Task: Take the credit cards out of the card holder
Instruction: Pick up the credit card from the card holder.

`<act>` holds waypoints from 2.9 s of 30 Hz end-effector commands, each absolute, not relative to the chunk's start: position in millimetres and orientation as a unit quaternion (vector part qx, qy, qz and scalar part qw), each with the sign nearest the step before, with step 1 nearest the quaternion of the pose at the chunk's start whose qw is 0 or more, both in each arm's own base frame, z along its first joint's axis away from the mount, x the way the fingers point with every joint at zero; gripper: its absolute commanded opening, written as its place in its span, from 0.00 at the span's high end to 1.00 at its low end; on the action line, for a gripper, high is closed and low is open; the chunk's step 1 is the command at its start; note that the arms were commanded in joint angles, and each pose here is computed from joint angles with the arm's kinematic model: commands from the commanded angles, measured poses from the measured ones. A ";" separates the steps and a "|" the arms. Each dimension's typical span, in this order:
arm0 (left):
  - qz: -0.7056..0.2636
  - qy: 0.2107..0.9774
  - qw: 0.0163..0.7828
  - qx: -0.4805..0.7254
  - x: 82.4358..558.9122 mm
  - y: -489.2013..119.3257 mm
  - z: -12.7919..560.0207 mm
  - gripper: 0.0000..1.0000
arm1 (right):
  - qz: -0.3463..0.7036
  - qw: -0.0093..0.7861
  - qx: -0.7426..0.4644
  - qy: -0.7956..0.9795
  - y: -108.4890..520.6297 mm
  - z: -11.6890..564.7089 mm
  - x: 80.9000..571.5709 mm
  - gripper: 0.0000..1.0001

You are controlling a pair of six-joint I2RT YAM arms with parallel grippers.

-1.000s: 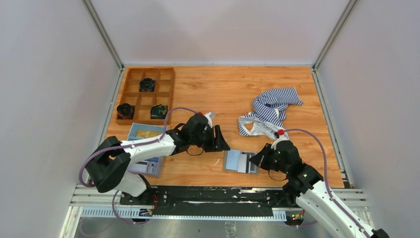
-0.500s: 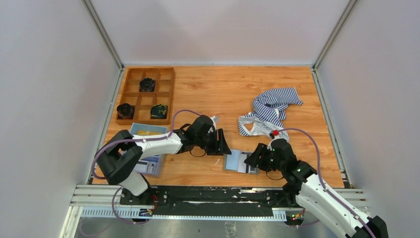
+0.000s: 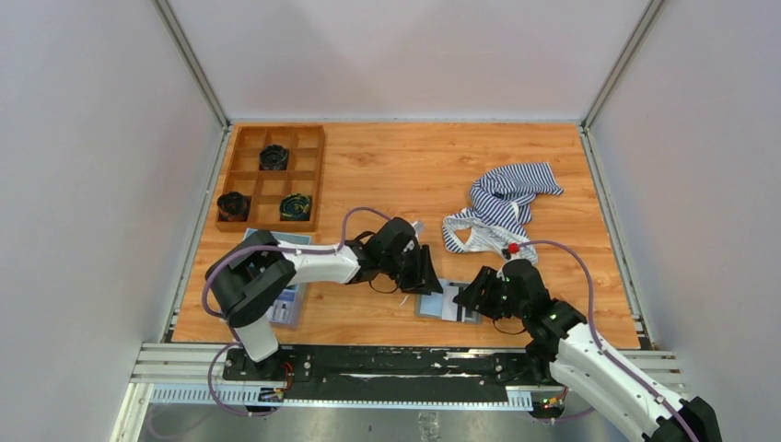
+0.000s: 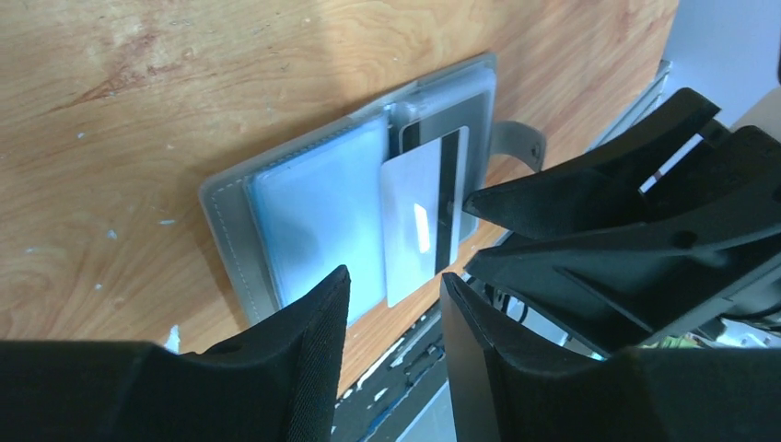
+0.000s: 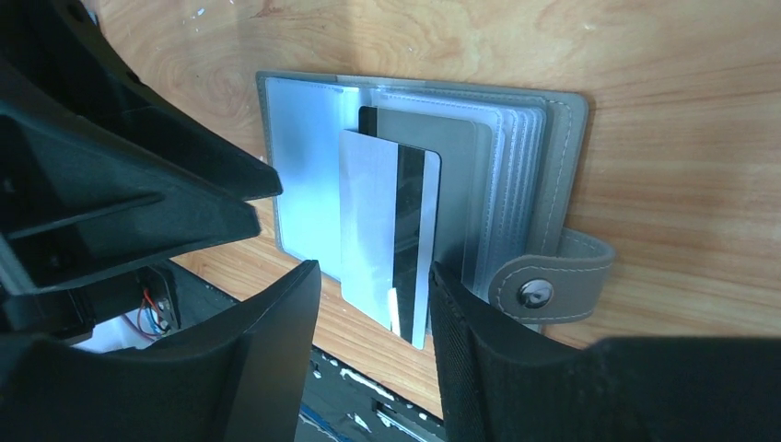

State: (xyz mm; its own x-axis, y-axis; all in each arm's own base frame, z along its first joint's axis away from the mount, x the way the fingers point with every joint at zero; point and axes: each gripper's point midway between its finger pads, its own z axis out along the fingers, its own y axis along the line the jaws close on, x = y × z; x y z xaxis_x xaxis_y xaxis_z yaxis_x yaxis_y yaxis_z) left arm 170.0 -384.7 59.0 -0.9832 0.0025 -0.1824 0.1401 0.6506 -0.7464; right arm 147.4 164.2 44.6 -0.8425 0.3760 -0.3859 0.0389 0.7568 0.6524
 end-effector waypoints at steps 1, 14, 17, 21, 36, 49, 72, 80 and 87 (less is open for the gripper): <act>-0.417 0.905 0.069 0.033 167.8 -391.2 51.8 0.58 | 0.304 0.222 0.147 0.915 153.0 17.3 134.3 0.49; -0.369 0.929 0.043 0.007 160.0 -376.8 6.9 0.65 | 0.311 0.213 0.146 0.915 156.9 14.2 133.3 0.51; -0.362 0.931 0.036 0.005 158.6 -375.3 0.1 0.65 | 0.314 0.213 0.145 0.914 158.5 14.7 134.1 0.51; -0.361 0.932 0.034 0.006 157.8 -375.0 -2.0 0.66 | 0.325 0.209 0.143 0.911 163.4 14.7 135.4 0.52; -0.361 0.932 0.036 0.008 156.0 -373.8 -0.7 0.68 | 0.352 0.185 0.125 0.909 179.5 20.5 137.6 0.64; -0.361 0.932 0.038 0.010 154.9 -371.7 0.8 0.69 | 0.358 0.197 0.126 0.904 179.7 27.6 139.8 0.81; -0.413 0.904 0.096 0.049 165.2 -380.8 56.0 0.57 | 0.372 0.265 0.094 0.884 172.7 65.5 143.7 1.00; -0.420 0.901 0.095 0.058 164.5 -384.0 60.7 0.54 | 0.391 0.292 0.063 0.871 178.2 86.9 148.5 1.00; -0.430 0.895 0.096 0.070 163.3 -386.4 68.1 0.50 | 0.403 0.303 0.043 0.862 182.8 96.8 150.3 1.00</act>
